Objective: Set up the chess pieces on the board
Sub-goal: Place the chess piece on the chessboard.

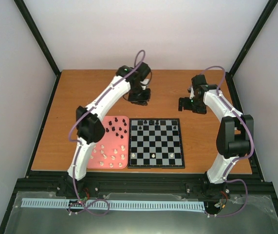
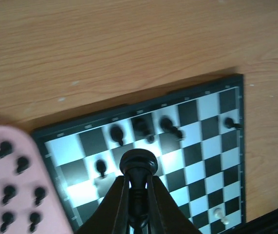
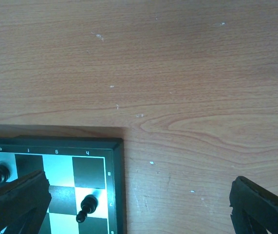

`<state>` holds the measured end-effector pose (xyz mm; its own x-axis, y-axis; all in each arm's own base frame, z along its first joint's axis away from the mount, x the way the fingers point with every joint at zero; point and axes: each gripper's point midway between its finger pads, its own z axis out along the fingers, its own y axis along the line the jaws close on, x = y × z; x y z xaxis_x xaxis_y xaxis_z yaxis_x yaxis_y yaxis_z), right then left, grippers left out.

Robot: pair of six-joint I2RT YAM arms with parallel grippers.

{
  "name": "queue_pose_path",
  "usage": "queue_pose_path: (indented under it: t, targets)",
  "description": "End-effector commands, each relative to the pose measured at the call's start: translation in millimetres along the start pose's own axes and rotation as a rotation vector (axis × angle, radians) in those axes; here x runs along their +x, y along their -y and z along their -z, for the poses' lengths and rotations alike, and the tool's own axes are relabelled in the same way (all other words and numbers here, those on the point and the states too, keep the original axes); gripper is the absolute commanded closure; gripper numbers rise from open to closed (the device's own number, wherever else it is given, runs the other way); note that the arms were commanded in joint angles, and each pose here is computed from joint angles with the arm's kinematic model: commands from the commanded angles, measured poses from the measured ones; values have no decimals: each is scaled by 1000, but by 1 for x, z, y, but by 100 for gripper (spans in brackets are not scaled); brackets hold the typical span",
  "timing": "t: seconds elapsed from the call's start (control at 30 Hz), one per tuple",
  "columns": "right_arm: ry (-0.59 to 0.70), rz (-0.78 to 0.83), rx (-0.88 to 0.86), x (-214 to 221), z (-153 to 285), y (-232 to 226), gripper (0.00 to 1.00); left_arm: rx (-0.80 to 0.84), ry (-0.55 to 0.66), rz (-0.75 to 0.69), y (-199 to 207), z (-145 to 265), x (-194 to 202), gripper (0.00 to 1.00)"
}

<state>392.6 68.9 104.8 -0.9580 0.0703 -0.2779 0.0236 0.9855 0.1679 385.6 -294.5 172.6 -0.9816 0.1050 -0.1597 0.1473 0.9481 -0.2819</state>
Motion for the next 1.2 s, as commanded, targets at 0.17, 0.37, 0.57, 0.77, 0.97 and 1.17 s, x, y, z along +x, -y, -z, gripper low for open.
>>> queue_pose_path:
  t: [0.17,0.37,0.57,0.77,0.97,1.17]
  targets:
    - [59,-11,49,-15,13,9,0,101,-25,-69,71,-32,9,99]
    - [67,-14,45,-20,12,8,0,125,-3,-130,102,-47,13,96]
    - [64,-14,48,-22,9,8,0,130,6,-175,116,-67,15,95]
    - [59,-15,53,-23,5,9,0,114,-71,-197,115,-93,30,96]
    - [51,-17,50,-23,1,9,0,75,-110,-208,106,-109,37,95]
    - [44,-14,50,-25,-2,9,0,55,-146,-216,100,-122,43,95]
